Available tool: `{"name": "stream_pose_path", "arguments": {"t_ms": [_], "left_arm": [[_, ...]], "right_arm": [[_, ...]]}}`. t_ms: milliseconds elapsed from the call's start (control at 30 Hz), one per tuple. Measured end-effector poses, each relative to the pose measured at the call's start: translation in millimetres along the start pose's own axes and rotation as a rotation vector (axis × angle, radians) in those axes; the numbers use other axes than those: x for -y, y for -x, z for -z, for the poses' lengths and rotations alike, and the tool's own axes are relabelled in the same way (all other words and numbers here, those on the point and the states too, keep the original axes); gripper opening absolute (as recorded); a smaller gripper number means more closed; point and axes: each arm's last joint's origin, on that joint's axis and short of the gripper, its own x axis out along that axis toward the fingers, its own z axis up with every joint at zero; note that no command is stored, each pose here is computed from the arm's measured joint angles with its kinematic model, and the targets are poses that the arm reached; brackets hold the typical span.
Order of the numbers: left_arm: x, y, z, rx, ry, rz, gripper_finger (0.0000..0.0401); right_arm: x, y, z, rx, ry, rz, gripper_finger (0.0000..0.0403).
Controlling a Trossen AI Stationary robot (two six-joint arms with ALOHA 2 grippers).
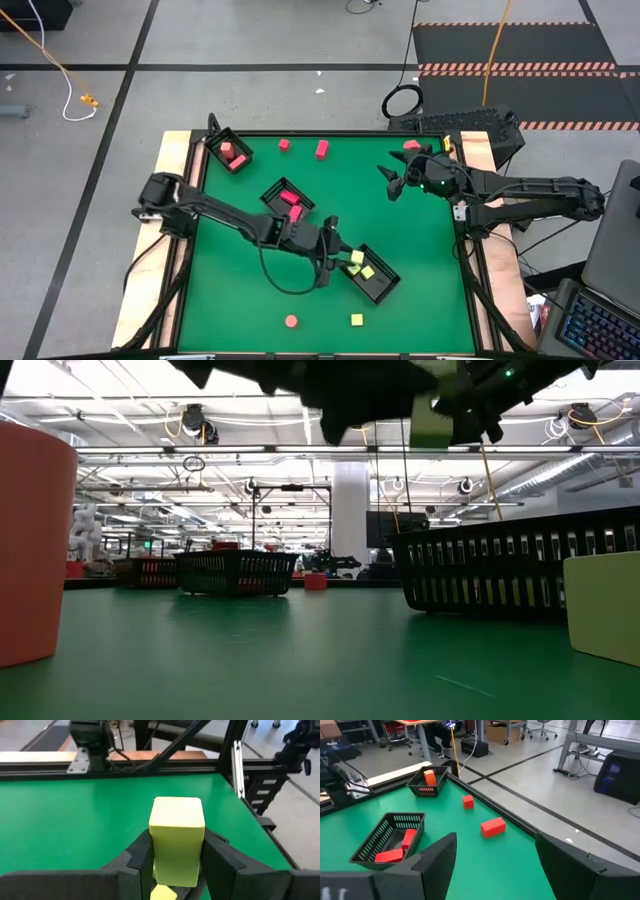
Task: Sort & place blocks by color
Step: Put the light green block into the bottom black bin
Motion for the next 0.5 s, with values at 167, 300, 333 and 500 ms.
{"name": "stream_pose_path", "arguments": {"t_ms": [167, 300, 333, 500], "left_arm": [[-1.9, -12.6, 13.8, -0.015, -0.001, -0.001, 0.0126], [-3.1, -13.7, 14.4, -0.011, 0.012, -0.005, 0.0126], [-3.1, -13.5, 14.8, -0.017, 0.015, -0.007, 0.0133], [-4.2, -12.8, 13.8, -0.011, 0.034, -0.05, 0.0261]], "right_arm": [[-0.1, -0.4, 0.5, -0.004, 0.002, 0.0, 0.0267], [-0.2, -0.5, 0.5, -0.004, 0.002, 0.0, 0.0267], [-0.2, -0.5, 0.5, -0.004, 0.002, 0.0, 0.0267], [-0.2, -0.6, 0.5, -0.005, 0.002, 0.0, 0.0267]]}}
